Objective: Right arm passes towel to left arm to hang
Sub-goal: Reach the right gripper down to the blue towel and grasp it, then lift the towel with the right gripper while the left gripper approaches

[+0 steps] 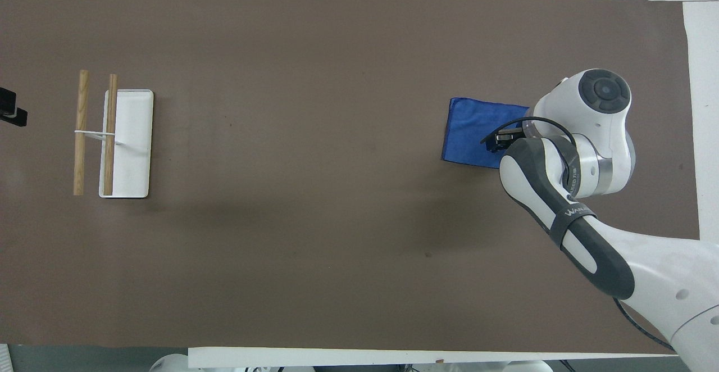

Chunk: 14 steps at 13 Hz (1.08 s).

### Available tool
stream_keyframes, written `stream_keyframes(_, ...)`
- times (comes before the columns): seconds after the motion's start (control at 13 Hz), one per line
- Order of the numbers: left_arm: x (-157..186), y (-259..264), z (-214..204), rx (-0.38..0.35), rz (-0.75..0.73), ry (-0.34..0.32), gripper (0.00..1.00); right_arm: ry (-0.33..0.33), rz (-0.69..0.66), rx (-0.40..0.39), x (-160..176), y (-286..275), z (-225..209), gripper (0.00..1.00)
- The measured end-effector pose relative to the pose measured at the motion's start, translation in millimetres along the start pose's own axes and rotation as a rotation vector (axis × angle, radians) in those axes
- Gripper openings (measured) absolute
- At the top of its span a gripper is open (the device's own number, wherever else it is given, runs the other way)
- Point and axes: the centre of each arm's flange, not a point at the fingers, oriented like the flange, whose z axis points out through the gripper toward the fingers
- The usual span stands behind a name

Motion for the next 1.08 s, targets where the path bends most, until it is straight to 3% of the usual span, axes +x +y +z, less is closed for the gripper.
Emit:
stream_keyframes(0.08, 0, 0, 0, 0.0, 0.0, 0.0, 1.0, 0.006, -0.005, 0.0, 0, 0, 0, 0.83)
stream_keyframes(0.23, 0, 0, 0, 0.0, 0.0, 0.0, 1.0, 0.014, -0.008, 0.0, -1, 0, -5, 0.64)
stream_keyframes(0.31, 0, 0, 0, 0.0, 0.0, 0.0, 1.0, 0.014, -0.011, 0.0, -2, 0, -4, 0.63)
stream_keyframes(0.62, 0, 0, 0, 0.0, 0.0, 0.0, 1.0, 0.021, -0.012, 0.001, -2, 0, -9, 0.13)
stream_keyframes(0.69, 0, 0, 0, 0.0, 0.0, 0.0, 1.0, 0.02, -0.013, 0.001, -2, -1, -9, 0.08)
stream_keyframes(0.85, 0, 0, 0, 0.0, 0.0, 0.0, 1.0, 0.0, -0.015, 0.009, 1, -6, -16, 0.08)
stream_keyframes(1.08, 0, 2, 0, 0.0, 0.004, -0.002, 1.0, -0.043, 0.053, 0.154, 22, -34, -75, 0.08)
